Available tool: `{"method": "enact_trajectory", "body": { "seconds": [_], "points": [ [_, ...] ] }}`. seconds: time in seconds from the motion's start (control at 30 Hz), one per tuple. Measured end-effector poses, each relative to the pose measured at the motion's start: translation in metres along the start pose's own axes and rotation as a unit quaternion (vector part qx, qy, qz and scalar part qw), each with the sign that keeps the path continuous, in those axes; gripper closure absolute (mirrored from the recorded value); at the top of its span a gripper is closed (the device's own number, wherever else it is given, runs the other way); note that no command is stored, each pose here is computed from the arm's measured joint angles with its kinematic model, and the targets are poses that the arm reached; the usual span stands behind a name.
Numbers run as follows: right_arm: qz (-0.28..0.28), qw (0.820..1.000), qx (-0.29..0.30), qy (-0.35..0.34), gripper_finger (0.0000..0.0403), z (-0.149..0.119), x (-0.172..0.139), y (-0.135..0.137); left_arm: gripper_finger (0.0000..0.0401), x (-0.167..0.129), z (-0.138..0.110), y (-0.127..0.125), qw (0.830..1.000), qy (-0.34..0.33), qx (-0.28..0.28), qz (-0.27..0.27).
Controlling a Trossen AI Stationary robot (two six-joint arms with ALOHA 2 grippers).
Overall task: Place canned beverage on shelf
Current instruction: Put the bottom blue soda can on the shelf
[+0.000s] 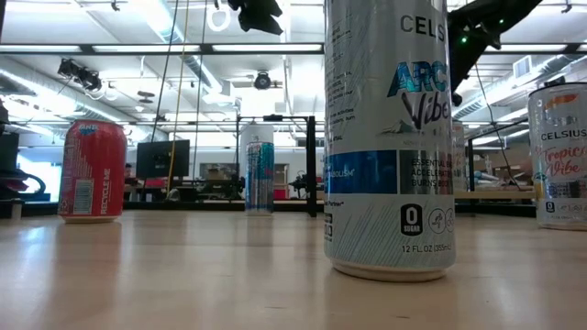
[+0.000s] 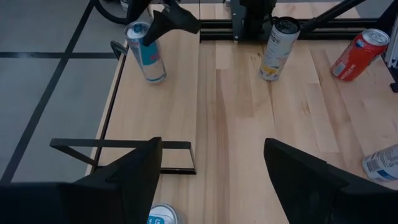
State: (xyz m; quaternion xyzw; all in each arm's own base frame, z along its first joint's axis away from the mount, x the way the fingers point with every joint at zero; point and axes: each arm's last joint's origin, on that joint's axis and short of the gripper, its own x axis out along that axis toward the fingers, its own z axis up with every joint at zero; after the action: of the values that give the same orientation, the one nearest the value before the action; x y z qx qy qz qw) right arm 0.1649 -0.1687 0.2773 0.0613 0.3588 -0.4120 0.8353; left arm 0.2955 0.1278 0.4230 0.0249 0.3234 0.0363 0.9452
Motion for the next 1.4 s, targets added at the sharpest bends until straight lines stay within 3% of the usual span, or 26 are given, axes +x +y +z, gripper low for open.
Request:
{"method": "enact_trajectory", "body": {
  "seconds": [0.47, 0.8, 0.97, 1.4],
  "points": [
    [-0.007, 1.0, -0.027, 0.003, 0.0151, 0.003, 0.02, 0.003, 0.0117, 0.0, 0.0, 0.0, 1.0, 0.0, 0.003, 0.0],
    [-0.041, 0.999, -0.026, 0.007, 0.015, 0.003, 0.021, 0.001, 0.0117, 0.0, 0.0, 0.0, 1.0, 0.0, 0.004, 0.0],
    [-0.022, 1.0, -0.02, 0.003, 0.0131, 0.003, 0.021, 0.001, 0.0117, 0.0, 0.0, 0.0, 1.0, 0.0, 0.003, 0.0],
    [-0.039, 0.999, -0.002, 0.01, 0.0099, 0.002, 0.022, -0.006, 0.0117, 0.0, 0.0, 0.0, 1.0, 0.0, 0.0, 0.0]
  ]
}}
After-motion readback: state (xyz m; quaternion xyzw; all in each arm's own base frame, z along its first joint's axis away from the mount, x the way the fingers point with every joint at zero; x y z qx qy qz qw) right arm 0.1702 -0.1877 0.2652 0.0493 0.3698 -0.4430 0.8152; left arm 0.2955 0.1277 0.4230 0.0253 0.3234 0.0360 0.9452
